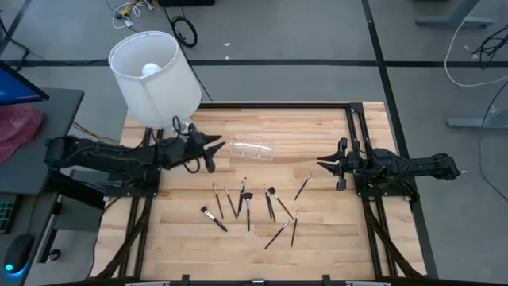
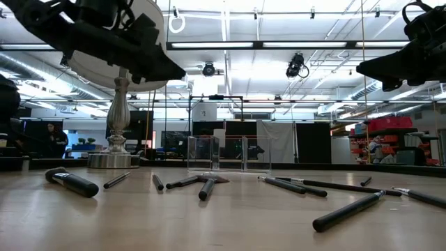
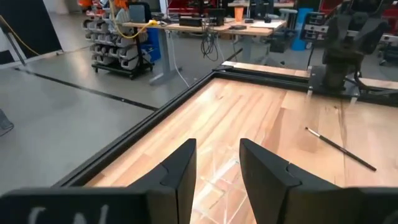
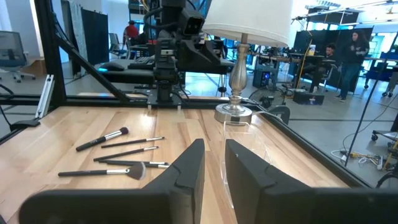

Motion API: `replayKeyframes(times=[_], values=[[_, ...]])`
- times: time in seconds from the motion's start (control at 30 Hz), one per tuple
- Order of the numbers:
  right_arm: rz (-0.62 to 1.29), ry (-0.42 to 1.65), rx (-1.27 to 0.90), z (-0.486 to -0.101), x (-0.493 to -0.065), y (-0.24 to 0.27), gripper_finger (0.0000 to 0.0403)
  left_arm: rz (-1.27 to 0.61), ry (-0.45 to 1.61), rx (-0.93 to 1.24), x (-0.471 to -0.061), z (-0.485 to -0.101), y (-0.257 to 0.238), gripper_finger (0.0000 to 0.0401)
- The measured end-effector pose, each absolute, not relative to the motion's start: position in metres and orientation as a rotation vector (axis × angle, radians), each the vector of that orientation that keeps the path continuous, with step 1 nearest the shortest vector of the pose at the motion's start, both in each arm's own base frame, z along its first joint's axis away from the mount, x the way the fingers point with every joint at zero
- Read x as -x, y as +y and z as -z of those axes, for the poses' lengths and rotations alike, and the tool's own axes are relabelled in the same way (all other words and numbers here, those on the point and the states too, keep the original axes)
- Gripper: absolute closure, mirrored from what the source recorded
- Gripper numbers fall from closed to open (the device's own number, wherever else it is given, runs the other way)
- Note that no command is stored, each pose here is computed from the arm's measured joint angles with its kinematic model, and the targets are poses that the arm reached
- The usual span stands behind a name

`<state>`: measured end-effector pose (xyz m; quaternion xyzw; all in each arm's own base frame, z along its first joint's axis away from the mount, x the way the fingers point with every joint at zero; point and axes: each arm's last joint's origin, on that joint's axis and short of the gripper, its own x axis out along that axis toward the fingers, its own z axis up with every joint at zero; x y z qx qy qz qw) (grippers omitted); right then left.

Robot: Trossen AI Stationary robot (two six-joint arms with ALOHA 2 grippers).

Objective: Put items in baskets/containers
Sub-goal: Put the black powder brush into the transparent organizer

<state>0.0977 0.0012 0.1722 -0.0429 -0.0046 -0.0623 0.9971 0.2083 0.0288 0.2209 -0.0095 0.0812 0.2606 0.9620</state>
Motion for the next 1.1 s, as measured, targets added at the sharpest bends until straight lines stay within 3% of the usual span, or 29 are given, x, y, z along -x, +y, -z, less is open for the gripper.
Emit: replayKeyframes(times=[0.93, 1.1], values=[[0.125, -0.01, 0.086, -0.1724, -0.0976, 0.0012, 0.0334, -0.526, 0.17, 0.056, -0.2176, -0.2255, 0.0287, 0.0275], [0.125, -0.021, 0.084, -0.1734, -0.0976, 0.0012, 0.0334, -0.44, 0.231, 0.057, -0.2175, -0.2201, 0.0264, 0.0275]])
